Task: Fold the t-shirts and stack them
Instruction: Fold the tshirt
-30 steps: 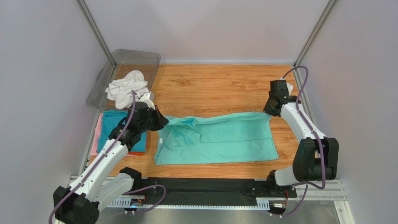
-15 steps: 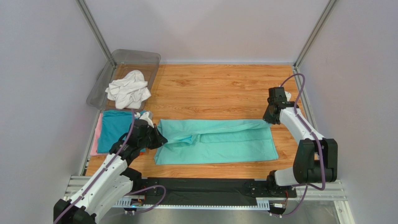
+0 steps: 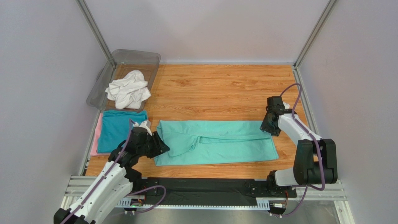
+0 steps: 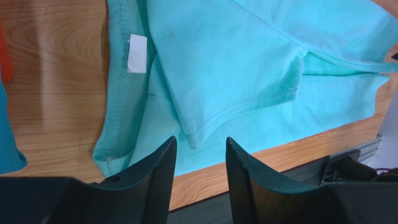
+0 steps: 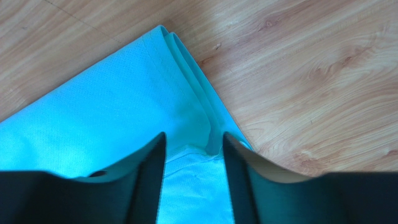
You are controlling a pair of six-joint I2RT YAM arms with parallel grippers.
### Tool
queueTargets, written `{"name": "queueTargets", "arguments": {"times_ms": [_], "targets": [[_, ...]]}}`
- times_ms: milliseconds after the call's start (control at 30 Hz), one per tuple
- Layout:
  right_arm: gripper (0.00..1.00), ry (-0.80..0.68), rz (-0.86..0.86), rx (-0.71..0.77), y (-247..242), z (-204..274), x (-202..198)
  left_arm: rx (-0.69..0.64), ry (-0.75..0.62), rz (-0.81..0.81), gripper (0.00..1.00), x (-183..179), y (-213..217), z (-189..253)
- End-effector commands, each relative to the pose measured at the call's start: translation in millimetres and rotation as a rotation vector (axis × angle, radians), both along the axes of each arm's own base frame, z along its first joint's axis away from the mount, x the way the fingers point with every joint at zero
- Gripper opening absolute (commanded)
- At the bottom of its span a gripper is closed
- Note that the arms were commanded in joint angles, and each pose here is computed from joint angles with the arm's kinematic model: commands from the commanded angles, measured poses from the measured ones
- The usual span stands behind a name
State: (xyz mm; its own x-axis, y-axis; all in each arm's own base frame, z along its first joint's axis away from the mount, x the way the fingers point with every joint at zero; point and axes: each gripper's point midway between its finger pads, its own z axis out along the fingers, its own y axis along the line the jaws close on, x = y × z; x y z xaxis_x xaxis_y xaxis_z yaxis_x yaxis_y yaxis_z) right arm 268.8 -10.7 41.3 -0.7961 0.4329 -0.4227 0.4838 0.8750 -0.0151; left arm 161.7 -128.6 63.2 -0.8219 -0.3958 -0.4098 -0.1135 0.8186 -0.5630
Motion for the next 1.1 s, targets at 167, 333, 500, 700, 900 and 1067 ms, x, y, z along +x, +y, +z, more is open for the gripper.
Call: {"name": "queueTargets", "arguments": {"times_ms": [167,333,500,700,900,1067], "targets": [[1.00,-0.171,0.050,0.079,16,50,6,-0.085,-0.110,-0.019,1.00,-1,-7,47],[1.00,-0.291,0.213,0.296,61,77,12,-0.117,-0.112,-0.070,1.00,11,-22,62],[1.00,-0.316,0.306,0.444,94,74,22,-0.159,-0.072,-0.160,1.00,31,-57,54],[1.00,-0.185,0.311,0.435,104,32,32,-0.072,0.051,-0.195,1.00,55,-77,17],[1.00,-0.073,0.292,0.412,97,-6,11,0.094,0.158,-0.121,1.00,81,-64,-17],[1.00,0.014,0.264,0.456,101,-27,-26,0.159,0.166,-0.099,1.00,123,-69,-25]]}}
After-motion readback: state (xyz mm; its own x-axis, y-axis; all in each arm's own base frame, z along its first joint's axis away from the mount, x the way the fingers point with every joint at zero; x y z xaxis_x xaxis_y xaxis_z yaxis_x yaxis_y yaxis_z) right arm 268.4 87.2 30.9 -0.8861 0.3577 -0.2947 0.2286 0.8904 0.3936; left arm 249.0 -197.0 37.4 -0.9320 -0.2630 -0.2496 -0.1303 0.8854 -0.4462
